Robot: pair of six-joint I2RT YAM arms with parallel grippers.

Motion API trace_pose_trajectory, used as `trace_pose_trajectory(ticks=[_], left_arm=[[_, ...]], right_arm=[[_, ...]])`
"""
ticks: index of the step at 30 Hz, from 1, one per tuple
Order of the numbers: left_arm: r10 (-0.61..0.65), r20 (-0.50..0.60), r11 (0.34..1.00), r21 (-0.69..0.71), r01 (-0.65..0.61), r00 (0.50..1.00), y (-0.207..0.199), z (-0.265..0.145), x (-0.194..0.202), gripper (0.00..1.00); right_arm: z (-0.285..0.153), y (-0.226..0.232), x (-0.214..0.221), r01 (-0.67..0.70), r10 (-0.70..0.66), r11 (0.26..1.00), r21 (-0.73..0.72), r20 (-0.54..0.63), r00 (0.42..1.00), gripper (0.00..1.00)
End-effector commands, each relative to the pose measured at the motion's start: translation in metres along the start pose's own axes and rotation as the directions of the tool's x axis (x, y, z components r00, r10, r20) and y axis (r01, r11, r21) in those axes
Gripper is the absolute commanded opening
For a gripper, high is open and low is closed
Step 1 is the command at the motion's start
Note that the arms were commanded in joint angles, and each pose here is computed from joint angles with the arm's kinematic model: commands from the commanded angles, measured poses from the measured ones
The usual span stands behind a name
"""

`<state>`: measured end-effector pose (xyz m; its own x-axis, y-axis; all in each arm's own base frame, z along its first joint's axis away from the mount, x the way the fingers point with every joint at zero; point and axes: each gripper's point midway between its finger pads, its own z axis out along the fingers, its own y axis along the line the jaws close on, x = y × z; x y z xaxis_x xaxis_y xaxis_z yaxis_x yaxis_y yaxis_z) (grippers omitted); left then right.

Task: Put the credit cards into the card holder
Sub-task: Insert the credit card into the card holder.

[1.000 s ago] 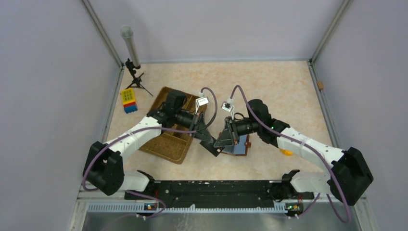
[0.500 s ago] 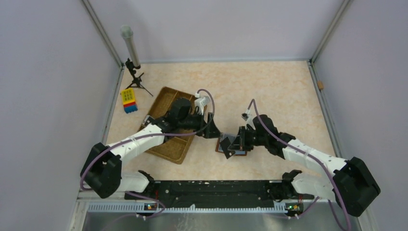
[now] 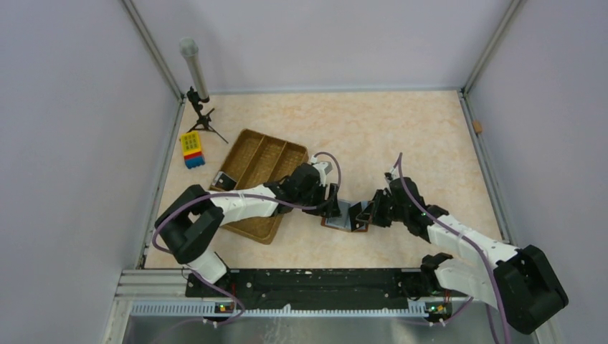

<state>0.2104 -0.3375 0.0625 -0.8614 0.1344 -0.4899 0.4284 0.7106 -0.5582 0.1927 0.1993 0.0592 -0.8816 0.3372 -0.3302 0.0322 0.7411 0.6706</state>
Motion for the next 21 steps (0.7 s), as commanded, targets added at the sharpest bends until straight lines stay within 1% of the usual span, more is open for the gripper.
trace_pose_trajectory(ticks=[1,4,11,14,18,21], left_arm=[[0.009,0.072,0.999,-0.048,-0.006,0.997,-0.001,0.009,-0.024,0.69],[0.011,0.057,0.995,-0.097,-0.006,0.998,0.009,0.012,-0.02,0.64],[0.02,0.03,0.989,-0.15,-0.015,0.999,0.022,0.021,-0.017,0.57],[0.022,0.027,0.986,-0.163,-0.017,0.999,0.025,0.023,-0.017,0.51],[0.022,0.014,0.981,-0.196,-0.019,1.0,0.032,0.024,-0.013,0.39],[0.02,-0.003,0.979,-0.204,-0.02,1.0,0.037,0.026,-0.007,0.32]], right_arm=[[0.002,-0.002,-0.008,-0.021,0.022,1.0,-0.007,0.036,0.999,0.0],[0.003,-0.004,-0.007,-0.032,0.032,0.999,-0.017,0.037,0.999,0.0],[0.007,-0.005,-0.003,-0.05,0.052,0.997,-0.052,0.021,0.998,0.0],[0.009,-0.003,0.0,-0.054,0.055,0.995,-0.079,0.013,0.998,0.0],[0.012,-0.006,0.002,-0.064,0.065,0.994,-0.084,0.006,0.998,0.0],[0.013,-0.007,0.004,-0.069,0.07,0.994,-0.089,0.002,0.998,0.0]])
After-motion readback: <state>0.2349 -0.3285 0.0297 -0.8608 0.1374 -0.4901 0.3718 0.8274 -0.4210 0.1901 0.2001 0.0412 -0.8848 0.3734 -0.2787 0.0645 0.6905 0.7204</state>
